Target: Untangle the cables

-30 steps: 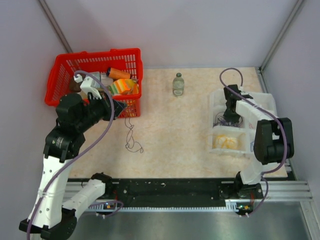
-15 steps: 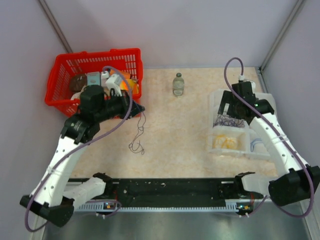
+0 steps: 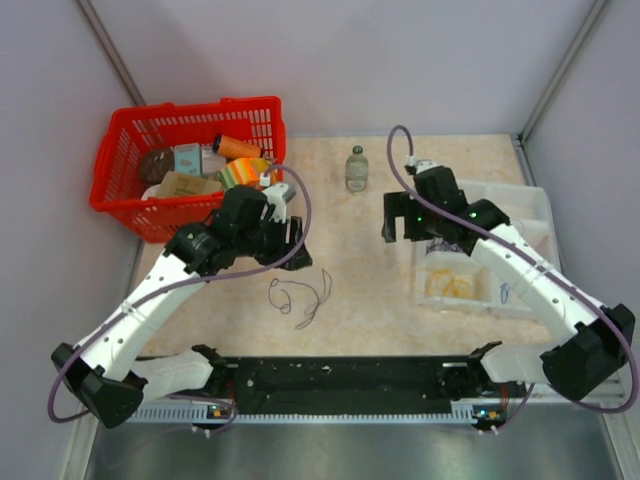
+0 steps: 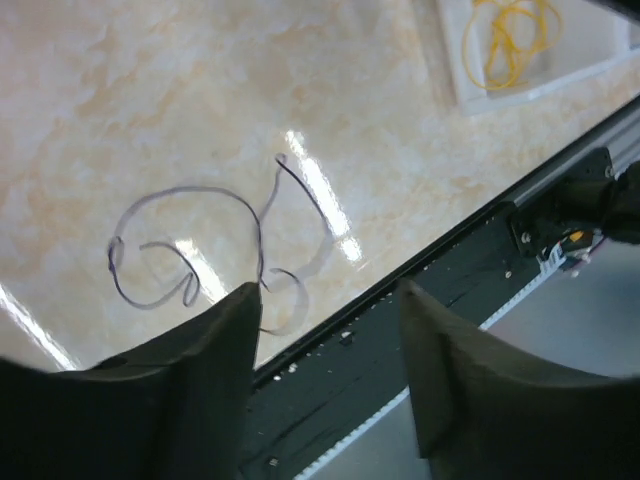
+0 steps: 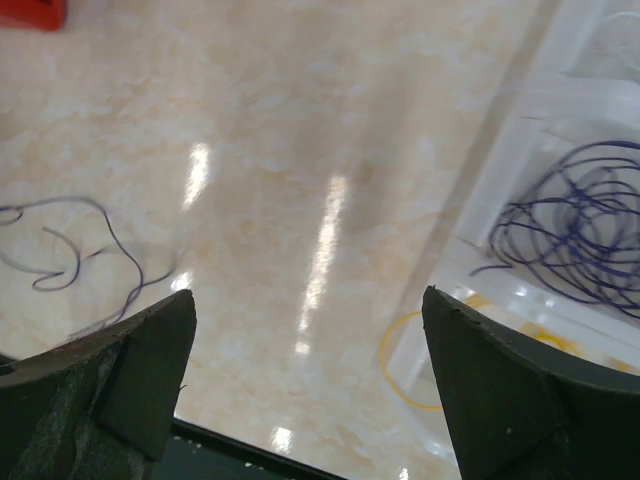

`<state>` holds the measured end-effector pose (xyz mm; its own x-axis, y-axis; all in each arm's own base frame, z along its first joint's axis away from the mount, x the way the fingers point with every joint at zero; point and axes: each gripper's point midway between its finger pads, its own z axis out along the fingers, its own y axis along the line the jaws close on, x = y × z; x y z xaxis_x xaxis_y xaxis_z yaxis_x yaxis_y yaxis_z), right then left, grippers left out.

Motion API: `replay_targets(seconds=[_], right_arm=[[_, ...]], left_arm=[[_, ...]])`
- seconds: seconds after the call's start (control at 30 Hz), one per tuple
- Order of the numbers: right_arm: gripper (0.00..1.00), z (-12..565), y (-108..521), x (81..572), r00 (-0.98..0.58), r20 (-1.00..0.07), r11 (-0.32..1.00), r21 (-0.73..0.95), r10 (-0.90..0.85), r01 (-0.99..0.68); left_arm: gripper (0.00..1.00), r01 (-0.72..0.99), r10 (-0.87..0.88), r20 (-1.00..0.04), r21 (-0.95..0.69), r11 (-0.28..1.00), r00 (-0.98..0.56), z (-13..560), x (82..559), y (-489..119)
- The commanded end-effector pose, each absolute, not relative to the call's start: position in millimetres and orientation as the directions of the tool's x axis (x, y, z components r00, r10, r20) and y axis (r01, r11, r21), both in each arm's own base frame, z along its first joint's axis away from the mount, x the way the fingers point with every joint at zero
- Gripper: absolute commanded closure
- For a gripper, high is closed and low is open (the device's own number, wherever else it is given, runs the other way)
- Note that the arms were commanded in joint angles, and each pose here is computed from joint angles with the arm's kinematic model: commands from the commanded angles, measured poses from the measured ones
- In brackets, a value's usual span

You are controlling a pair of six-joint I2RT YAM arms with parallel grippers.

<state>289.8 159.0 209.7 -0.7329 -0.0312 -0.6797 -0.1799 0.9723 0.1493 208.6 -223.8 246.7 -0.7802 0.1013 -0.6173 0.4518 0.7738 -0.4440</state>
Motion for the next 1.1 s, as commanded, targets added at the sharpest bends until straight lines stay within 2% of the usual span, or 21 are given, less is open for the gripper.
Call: replay_targets(seconds=[0.0,0.03,0.07,0.17,0.2,0.27,0.33,0.4,0.47,0.67,1.07], right_arm=[[0.07,206,236,283,-0.726,-0.682,0.853,0.327,-0.086,-0.408],[0.07,205,250,279,-0.724,-0.681,0.823,0.345,-0.11,-0.45],[0.07,202,262,277,-0.72,-0.681,0.801,0.354,-0.133,-0.483],[0.05,186,303,264,-0.726,-0.658,0.716,0.408,-0.2,-0.567],[0.05,181,314,260,-0.738,-0.64,0.7,0.427,-0.213,-0.573],[0.05,165,330,256,-0.792,-0.574,0.713,0.464,-0.209,-0.525],[0.05,148,343,254,-0.872,-0.469,0.754,0.521,-0.139,-0.401],[0.05,129,356,248,-0.937,-0.342,0.769,0.579,-0.074,-0.272],[0.05,113,370,240,-0.953,-0.29,0.771,0.587,-0.086,-0.248],[0.03,73,392,229,-0.916,-0.344,0.798,0.483,-0.205,-0.36],[0.03,48,448,237,-0.833,-0.434,0.778,0.364,-0.344,-0.511]], left_arm=[[0.21,0.358,0.1,-0.591,-0.338,0.87,-0.8,228,190,-180],[0.18,0.324,0.073,-0.591,-0.331,0.886,-0.803,226,188,-173],[0.2,0.287,0.039,-0.604,-0.319,0.903,-0.796,227,188,-165],[0.3,0.166,-0.066,-0.67,-0.276,0.947,-0.739,242,191,-135],[0.37,0.136,-0.098,-0.696,-0.273,0.952,-0.712,251,191,-126],[0.39,0.089,-0.147,-0.758,-0.261,0.961,-0.636,272,192,-107],[0.39,0.055,-0.196,-0.808,-0.27,0.961,-0.555,295,189,-90],[0.36,0.037,-0.233,-0.842,-0.286,0.957,-0.486,313,187,-78],[0.33,0.032,-0.266,-0.858,-0.311,0.95,-0.44,324,183,-72],[0.29,0.053,-0.284,-0.848,-0.342,0.938,-0.447,325,182,-78],[0.27,0.066,-0.267,-0.853,-0.33,0.942,-0.449,329,174,-73]])
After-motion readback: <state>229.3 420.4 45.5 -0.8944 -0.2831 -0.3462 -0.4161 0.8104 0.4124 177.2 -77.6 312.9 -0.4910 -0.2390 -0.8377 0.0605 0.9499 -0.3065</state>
